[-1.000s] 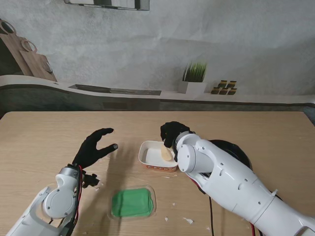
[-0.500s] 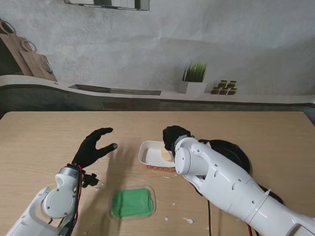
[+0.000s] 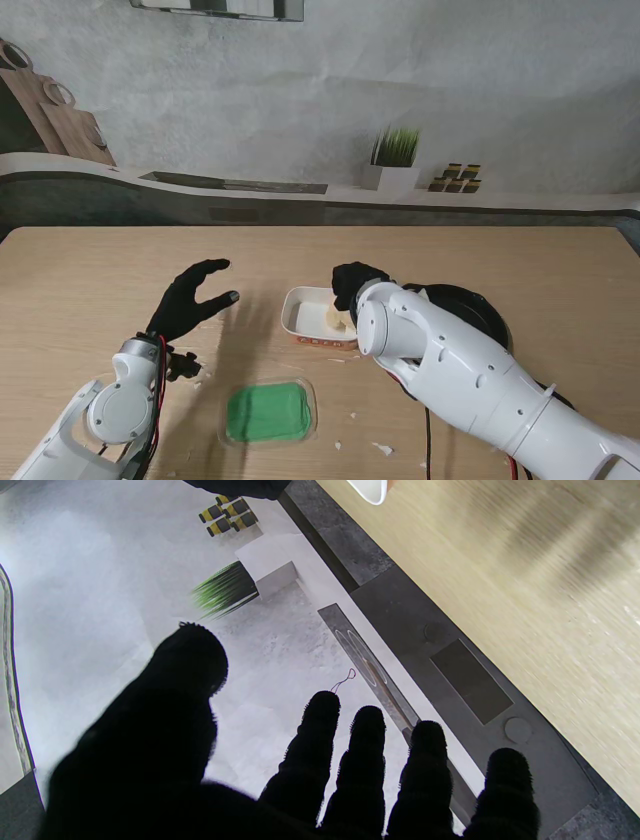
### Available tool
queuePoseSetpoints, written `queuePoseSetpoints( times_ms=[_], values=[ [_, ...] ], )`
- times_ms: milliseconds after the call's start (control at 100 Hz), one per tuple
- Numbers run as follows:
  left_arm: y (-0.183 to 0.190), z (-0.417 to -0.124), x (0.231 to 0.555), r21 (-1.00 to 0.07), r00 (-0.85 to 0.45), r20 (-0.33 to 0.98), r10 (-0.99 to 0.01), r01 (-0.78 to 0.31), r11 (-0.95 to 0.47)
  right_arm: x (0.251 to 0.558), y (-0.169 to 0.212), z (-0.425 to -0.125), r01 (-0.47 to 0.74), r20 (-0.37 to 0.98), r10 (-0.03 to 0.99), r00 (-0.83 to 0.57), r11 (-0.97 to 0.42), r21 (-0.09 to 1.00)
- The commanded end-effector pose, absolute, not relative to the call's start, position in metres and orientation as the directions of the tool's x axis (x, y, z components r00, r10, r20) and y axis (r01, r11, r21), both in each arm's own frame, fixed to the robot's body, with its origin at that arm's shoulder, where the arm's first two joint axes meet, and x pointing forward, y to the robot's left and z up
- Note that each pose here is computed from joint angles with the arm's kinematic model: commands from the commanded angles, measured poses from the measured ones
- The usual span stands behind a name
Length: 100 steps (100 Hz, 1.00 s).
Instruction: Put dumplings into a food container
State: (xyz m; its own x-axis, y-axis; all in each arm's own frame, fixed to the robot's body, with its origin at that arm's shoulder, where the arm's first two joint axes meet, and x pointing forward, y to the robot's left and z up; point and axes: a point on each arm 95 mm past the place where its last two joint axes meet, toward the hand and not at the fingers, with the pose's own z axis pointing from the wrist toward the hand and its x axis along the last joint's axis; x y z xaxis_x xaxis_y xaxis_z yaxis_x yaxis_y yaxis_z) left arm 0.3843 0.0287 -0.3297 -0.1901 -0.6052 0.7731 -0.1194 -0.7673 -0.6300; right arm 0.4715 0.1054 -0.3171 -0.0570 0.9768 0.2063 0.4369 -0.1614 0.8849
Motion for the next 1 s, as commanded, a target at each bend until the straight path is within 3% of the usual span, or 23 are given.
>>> queuePoseSetpoints(
  times_ms=[0, 350, 670, 990],
  values=[
    [0.025, -0.328, 0.383, -0.628, -0.193, 0.775, -0.601, -0.131, -0.767, 0.468, 0.112, -0.314, 0.451, 0.213, 0.975, -0.070, -0.159, 0.878],
    [0.025, -0.327, 0.382, -0.628, -0.194, 0.775, -0.602, -0.133, -0.766, 0.458, 0.096, -0.295, 0.360, 0.158, 0.977, -0.145, -0.097, 0.928],
    [0.023, -0.328, 0.384, -0.636, -0.198, 0.769, -0.607, -0.148, -0.757, 0.438, 0.014, -0.281, 0.285, 0.141, 0.940, -0.310, -0.049, 0.957],
    [0.012, -0.334, 0.389, -0.650, -0.216, 0.759, -0.615, -0.196, -0.734, 0.431, -0.068, -0.291, 0.210, 0.059, 0.879, -0.472, 0.047, 0.976]
  ],
)
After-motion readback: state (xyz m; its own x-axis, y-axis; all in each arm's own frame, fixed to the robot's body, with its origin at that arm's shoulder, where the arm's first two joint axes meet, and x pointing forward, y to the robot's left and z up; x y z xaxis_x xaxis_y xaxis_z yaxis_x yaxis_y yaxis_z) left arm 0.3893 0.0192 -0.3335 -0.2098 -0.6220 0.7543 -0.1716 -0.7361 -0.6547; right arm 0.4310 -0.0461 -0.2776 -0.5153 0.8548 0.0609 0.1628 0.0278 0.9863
